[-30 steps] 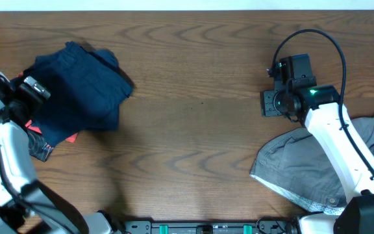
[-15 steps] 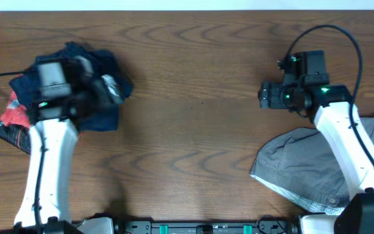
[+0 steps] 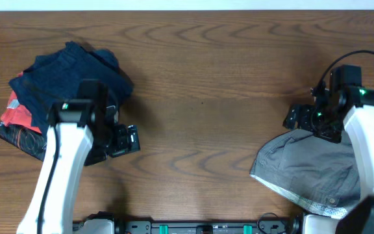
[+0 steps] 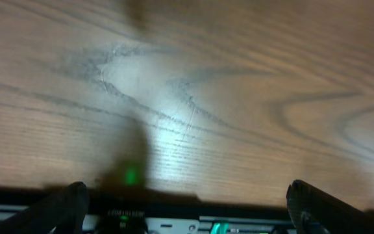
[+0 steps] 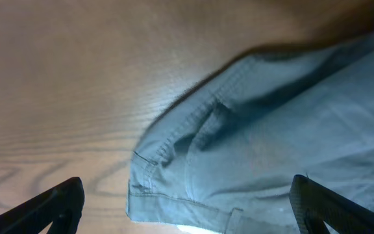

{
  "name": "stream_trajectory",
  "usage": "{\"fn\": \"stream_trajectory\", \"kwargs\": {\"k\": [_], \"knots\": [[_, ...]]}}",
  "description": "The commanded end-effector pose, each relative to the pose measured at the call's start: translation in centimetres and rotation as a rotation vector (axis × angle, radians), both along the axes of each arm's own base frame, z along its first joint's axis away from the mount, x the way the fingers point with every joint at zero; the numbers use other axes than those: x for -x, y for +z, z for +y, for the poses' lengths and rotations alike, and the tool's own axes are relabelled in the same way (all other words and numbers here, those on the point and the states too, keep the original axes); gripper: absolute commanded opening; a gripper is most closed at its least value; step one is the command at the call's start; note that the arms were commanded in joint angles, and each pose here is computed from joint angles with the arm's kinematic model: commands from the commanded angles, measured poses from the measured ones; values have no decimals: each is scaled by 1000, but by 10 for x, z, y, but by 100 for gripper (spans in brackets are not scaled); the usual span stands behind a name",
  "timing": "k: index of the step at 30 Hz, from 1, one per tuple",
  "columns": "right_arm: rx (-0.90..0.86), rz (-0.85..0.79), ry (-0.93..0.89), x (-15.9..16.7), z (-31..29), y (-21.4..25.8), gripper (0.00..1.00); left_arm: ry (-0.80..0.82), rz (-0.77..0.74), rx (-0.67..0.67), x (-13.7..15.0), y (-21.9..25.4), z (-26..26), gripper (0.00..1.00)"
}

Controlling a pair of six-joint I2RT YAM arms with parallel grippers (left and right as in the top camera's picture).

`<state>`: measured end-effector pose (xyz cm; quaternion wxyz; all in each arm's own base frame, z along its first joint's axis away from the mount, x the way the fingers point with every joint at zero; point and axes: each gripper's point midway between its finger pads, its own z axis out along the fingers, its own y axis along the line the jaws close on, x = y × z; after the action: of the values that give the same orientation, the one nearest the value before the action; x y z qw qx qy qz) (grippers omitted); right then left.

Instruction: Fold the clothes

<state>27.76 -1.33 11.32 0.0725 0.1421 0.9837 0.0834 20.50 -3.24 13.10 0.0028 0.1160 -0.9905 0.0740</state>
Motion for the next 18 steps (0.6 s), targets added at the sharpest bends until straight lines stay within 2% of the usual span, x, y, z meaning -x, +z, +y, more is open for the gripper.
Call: {"fn": "stream_trajectory", "kwargs": {"k": [1,2,4,6,10,13,18], "knots": [[11,-139,12,5,2,21,99,-10,-156,-8,9,15,2,98],[19,-206,4,5,3,27,99,-17,-237,-6,9,22,1,98],[42,-348,-17,9,4,38,91,-10,-417,-26,9,36,3,98],[93,-479,-69,16,-2,46,99,25,-614,-33,12,55,6,98],[140,-729,-86,30,-4,63,99,31,-967,5,22,93,5,98],[146,-796,-88,49,-2,64,99,39,-1127,20,42,116,7,98],[141,-748,-87,81,2,51,99,45,-1283,36,65,137,9,98]]}}
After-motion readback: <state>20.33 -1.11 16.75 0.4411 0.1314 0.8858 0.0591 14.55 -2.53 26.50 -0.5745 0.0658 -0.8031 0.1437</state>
